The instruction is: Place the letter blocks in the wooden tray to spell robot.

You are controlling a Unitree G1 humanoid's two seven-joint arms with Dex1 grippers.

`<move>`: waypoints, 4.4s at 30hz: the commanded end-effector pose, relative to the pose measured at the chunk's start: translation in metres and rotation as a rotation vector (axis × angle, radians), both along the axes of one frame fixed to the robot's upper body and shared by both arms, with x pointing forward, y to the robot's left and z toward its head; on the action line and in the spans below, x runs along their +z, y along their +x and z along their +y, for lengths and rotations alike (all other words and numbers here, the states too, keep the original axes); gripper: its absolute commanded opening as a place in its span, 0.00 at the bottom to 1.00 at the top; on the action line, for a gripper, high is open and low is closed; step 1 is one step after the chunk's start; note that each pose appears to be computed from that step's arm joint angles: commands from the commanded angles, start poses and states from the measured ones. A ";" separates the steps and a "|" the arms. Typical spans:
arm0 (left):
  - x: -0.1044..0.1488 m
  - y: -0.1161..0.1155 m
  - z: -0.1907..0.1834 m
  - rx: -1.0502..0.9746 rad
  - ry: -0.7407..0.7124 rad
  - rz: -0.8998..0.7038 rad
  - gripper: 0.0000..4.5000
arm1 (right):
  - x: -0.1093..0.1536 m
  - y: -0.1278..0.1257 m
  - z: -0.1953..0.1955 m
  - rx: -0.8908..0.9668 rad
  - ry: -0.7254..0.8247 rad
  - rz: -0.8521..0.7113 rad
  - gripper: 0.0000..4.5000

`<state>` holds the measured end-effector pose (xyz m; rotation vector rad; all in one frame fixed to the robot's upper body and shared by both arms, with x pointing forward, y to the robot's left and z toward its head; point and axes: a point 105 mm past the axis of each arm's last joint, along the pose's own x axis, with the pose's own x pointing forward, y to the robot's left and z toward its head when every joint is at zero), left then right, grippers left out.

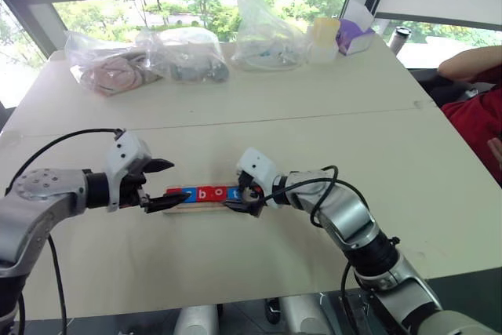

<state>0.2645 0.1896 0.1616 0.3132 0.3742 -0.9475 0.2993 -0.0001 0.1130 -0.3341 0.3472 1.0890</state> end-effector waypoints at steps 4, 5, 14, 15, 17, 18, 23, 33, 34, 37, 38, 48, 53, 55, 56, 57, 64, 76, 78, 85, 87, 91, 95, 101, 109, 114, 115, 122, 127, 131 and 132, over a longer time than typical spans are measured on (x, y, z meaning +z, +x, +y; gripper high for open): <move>0.008 0.002 0.002 -0.002 0.009 -0.041 1.00 | 0.054 -0.001 -0.016 0.081 0.125 -0.142 0.99; 0.008 0.002 0.003 -0.001 0.010 -0.040 1.00 | 0.053 -0.002 -0.021 0.085 0.110 -0.159 0.99; 0.006 0.004 0.001 -0.022 0.013 -0.031 1.00 | 0.020 0.003 -0.042 0.131 -0.128 -0.390 0.99; 0.006 0.004 0.001 -0.023 0.016 -0.031 1.00 | 0.018 0.004 -0.042 0.123 -0.129 -0.388 0.99; 0.006 0.005 0.001 -0.024 0.020 -0.031 1.00 | 0.016 0.007 -0.042 0.110 -0.126 -0.388 0.99; 0.006 0.006 0.001 -0.024 0.020 -0.032 1.00 | 0.015 0.007 -0.041 0.107 -0.122 -0.385 0.99; 0.007 0.005 -0.001 -0.029 0.017 -0.029 1.00 | 0.007 0.006 -0.037 0.114 -0.119 -0.371 0.99; 0.007 0.004 -0.001 -0.021 0.015 -0.030 1.00 | -0.001 0.011 -0.032 0.114 -0.123 -0.380 0.99; 0.007 0.004 -0.001 -0.021 0.014 -0.030 1.00 | 0.000 0.012 -0.030 0.109 -0.116 -0.384 0.99; 0.006 0.004 -0.001 -0.019 0.012 -0.031 1.00 | 0.003 0.015 -0.027 0.098 -0.102 -0.394 0.99; 0.006 0.004 -0.001 -0.018 0.012 -0.030 1.00 | 0.004 0.015 -0.026 0.095 -0.099 -0.397 0.99; 0.004 0.004 -0.001 -0.018 0.010 -0.029 1.00 | 0.028 -0.006 -0.031 0.175 -0.039 -0.405 0.99; 0.004 0.005 -0.002 -0.021 0.010 -0.032 1.00 | 0.019 -0.012 -0.033 0.206 -0.063 -0.388 0.99; 0.005 0.005 -0.002 -0.023 0.010 -0.034 1.00 | 0.013 -0.012 -0.034 0.214 -0.082 -0.384 0.99; 0.005 0.005 -0.002 -0.023 0.011 -0.034 1.00 | 0.011 -0.011 -0.034 0.211 -0.087 -0.384 0.99; 0.005 0.006 -0.002 -0.022 0.011 -0.034 1.00 | 0.010 -0.009 -0.034 0.208 -0.088 -0.384 0.99; 0.005 0.005 -0.002 -0.018 0.014 -0.037 1.00 | 0.000 0.001 -0.034 0.208 -0.126 -0.411 0.99; 0.004 0.004 -0.001 -0.009 0.009 -0.036 1.00 | 0.002 0.006 -0.022 0.208 -0.098 -0.434 0.99; 0.004 0.004 -0.001 -0.008 0.008 -0.035 1.00 | 0.005 0.004 -0.021 0.211 -0.082 -0.429 0.99; 0.003 0.004 0.001 -0.002 0.009 -0.031 1.00 | 0.024 0.005 -0.040 0.173 -0.047 -0.429 0.99; 0.003 0.004 0.001 -0.002 0.008 -0.031 1.00 | 0.018 0.010 -0.048 0.147 -0.090 -0.441 0.99; 0.003 0.005 -0.001 -0.006 0.005 -0.031 1.00 | 0.005 0.018 -0.055 0.111 -0.144 -0.445 0.99; 0.003 0.006 -0.001 -0.008 0.005 -0.032 1.00 | -0.004 0.021 -0.050 0.112 -0.145 -0.432 0.99; 0.004 0.005 0.000 -0.005 0.006 -0.031 1.00 | -0.003 0.018 -0.034 0.139 -0.097 -0.430 0.99; 0.003 0.004 0.001 0.003 0.005 -0.029 1.00 | 0.000 0.017 -0.035 0.151 -0.114 -0.457 0.99; 0.001 0.004 -0.001 0.003 -0.003 -0.029 1.00 | 0.005 0.017 -0.033 0.158 -0.108 -0.466 0.99; 0.001 0.004 -0.002 0.002 -0.004 -0.030 1.00 | 0.005 0.016 -0.031 0.164 -0.106 -0.465 0.99; 0.001 0.005 -0.001 0.004 -0.004 -0.030 1.00 | 0.001 0.011 -0.022 0.181 -0.085 -0.450 0.99; 0.001 0.004 -0.001 0.006 -0.002 -0.029 1.00 | 0.002 0.009 -0.019 0.194 -0.080 -0.452 0.99; 0.001 0.004 0.000 0.008 -0.001 -0.030 1.00 | 0.002 0.010 -0.025 0.186 -0.096 -0.460 0.99; 0.001 0.004 0.001 0.011 -0.003 -0.031 1.00 | 0.004 0.011 -0.030 0.177 -0.103 -0.465 0.99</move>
